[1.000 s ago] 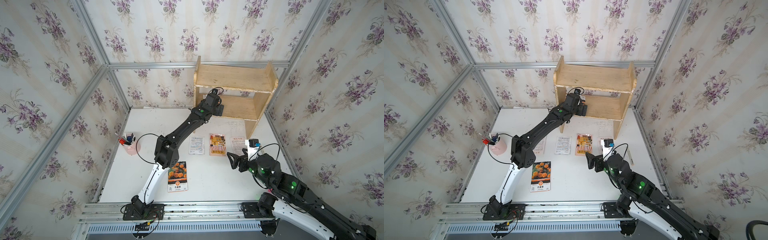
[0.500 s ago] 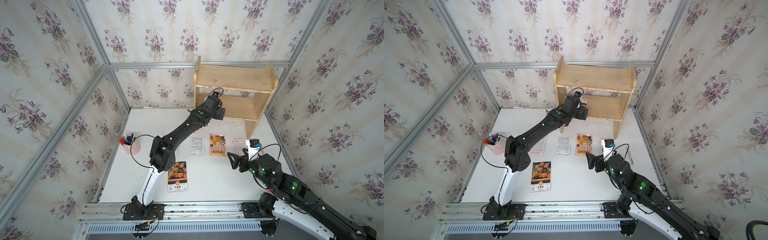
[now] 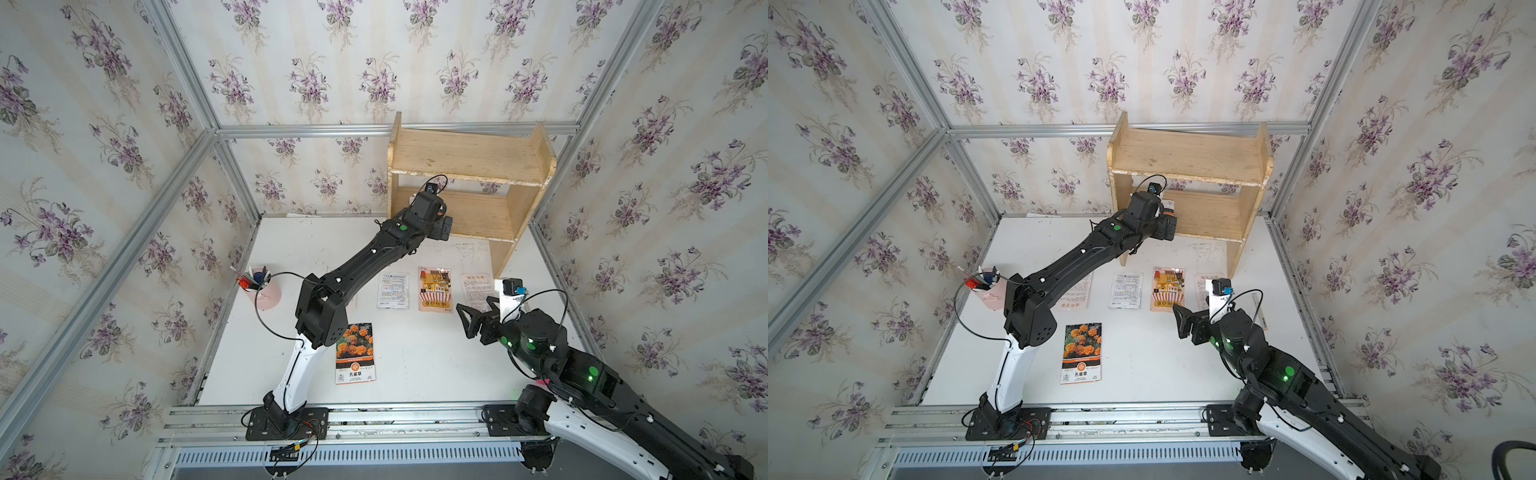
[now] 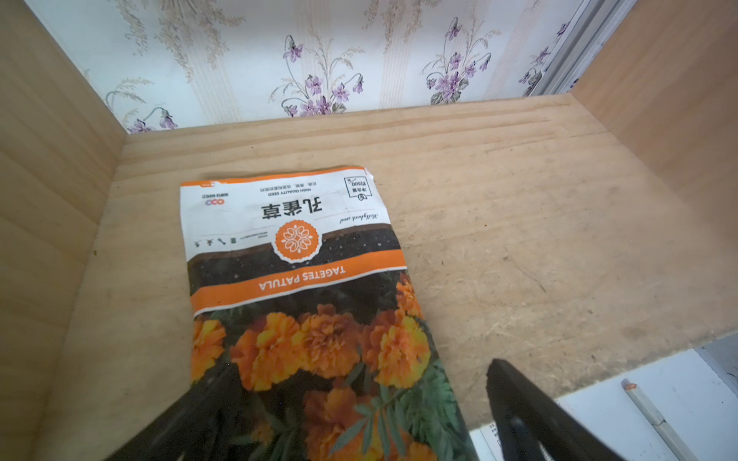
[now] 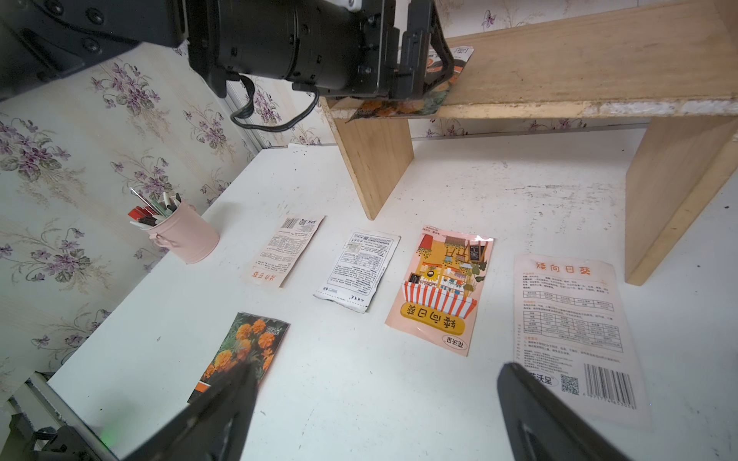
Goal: Take the seed bag off the shelf
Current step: Pick up the seed packet from the shelf.
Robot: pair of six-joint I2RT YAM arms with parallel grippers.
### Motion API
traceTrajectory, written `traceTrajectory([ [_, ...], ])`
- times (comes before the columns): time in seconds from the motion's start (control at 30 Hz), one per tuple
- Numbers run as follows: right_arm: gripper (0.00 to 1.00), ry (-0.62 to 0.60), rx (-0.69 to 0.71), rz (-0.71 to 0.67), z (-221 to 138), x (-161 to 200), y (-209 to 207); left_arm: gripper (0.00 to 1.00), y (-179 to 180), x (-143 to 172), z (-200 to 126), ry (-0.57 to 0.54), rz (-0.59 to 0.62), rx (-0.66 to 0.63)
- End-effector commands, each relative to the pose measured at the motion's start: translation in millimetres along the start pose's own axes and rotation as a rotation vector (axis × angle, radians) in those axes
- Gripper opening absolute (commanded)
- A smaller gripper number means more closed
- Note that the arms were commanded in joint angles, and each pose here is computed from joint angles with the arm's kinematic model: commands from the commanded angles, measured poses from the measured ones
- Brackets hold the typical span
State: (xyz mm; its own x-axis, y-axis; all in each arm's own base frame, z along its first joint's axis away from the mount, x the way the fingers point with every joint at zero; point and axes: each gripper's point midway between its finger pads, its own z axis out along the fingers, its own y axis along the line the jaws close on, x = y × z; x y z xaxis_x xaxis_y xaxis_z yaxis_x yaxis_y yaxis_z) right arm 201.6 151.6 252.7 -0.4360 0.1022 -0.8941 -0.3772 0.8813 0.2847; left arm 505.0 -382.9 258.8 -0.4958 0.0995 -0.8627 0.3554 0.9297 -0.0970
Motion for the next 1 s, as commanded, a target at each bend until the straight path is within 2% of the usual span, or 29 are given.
traceTrajectory([
  [0.0, 0.98, -0.018, 0.001, 0.01, 0.5, -4.1, 0.5, 1.0, 1.6, -17.2, -4.2, -0.053, 0.004, -0.012],
  [0.2, 0.98, -0.036, 0.002, 0.017, -0.2, -8.1, 0.5, 1.0, -4.7, -18.9, -14.6, -0.056, 0.007, 0.019],
  [0.4, 0.95, -0.09, 0.025, 0.107, -0.1, -26.8, 0.6, 1.0, -13.3, -3.6, -37.7, 0.002, 0.047, 0.087],
  [0.67, 0.94, -0.133, 0.044, 0.175, 11.3, -52.1, 0.1, 1.0, -9.4, 25.0, -87.3, 0.023, 0.072, 0.127],
  [0.97, 0.94, -0.09, -0.06, 0.254, 52.5, -67.2, -2.7, 1.0, -9.8, 60.5, -159.8, 0.036, 0.131, 0.203],
])
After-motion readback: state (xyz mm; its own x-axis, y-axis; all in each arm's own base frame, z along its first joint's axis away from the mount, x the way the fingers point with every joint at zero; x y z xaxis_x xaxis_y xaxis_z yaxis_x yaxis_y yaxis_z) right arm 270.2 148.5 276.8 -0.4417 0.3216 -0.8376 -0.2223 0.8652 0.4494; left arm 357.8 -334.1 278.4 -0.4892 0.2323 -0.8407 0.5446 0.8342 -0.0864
